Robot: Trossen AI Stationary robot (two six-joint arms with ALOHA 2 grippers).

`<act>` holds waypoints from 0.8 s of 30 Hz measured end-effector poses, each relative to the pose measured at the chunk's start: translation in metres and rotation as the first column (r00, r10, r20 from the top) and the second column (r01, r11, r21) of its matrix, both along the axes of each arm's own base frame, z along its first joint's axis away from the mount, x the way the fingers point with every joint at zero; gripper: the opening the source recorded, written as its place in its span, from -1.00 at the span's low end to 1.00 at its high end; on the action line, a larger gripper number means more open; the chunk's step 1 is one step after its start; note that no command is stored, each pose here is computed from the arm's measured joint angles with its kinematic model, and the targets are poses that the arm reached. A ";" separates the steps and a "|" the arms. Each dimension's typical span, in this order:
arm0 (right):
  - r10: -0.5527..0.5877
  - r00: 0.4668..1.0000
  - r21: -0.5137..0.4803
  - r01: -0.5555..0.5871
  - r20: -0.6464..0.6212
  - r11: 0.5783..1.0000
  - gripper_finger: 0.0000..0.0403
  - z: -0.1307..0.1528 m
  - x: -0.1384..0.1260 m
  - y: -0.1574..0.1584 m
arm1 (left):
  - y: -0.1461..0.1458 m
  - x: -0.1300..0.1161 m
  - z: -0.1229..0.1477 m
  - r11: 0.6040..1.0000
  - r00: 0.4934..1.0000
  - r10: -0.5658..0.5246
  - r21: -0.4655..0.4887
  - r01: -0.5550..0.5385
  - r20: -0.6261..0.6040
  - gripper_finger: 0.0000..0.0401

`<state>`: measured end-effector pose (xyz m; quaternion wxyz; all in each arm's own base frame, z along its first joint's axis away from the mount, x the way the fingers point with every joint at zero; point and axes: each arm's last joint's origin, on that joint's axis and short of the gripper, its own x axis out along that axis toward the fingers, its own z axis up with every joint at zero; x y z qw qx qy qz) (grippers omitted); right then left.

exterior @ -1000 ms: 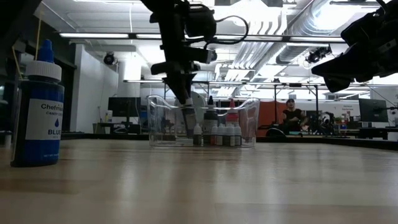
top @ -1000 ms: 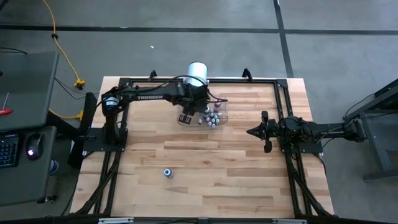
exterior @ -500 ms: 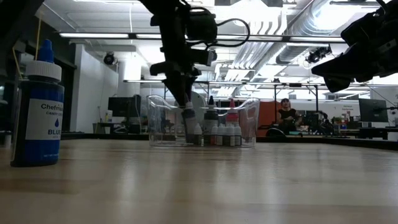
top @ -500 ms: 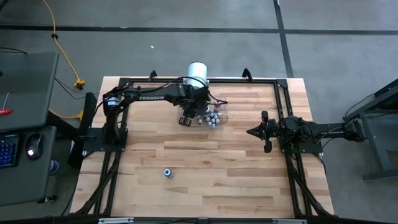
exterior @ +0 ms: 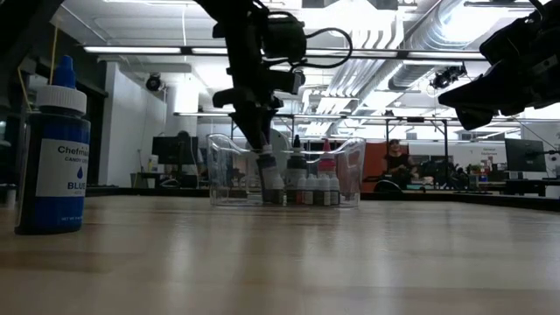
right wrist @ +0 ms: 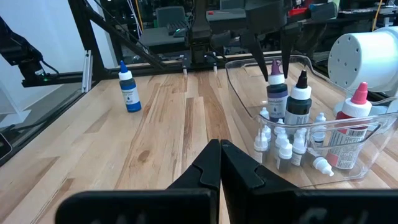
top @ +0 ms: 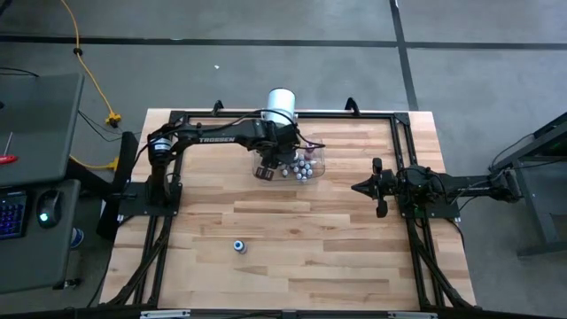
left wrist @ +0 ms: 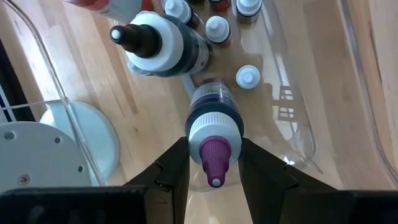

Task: Pick & Place food coloring
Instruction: Put the large purple food coloring bottle into the transparent bin, then put the large blue food coloring bottle into the transparent bin

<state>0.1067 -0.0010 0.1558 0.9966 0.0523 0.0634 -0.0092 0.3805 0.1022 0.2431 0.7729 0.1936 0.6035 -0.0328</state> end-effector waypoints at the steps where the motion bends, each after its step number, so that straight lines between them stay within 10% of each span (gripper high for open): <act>1: 0.000 1.000 0.000 0.000 0.000 1.000 -1.00 0.000 0.000 0.000 | 0.000 0.000 0.000 1.000 1.000 0.000 0.000 0.000 0.001 -0.44; 24: 0.000 1.000 0.000 0.000 0.000 1.000 -1.00 0.000 0.000 0.000 | 0.001 0.000 0.001 0.994 0.998 0.057 0.098 -0.056 -0.009 -0.07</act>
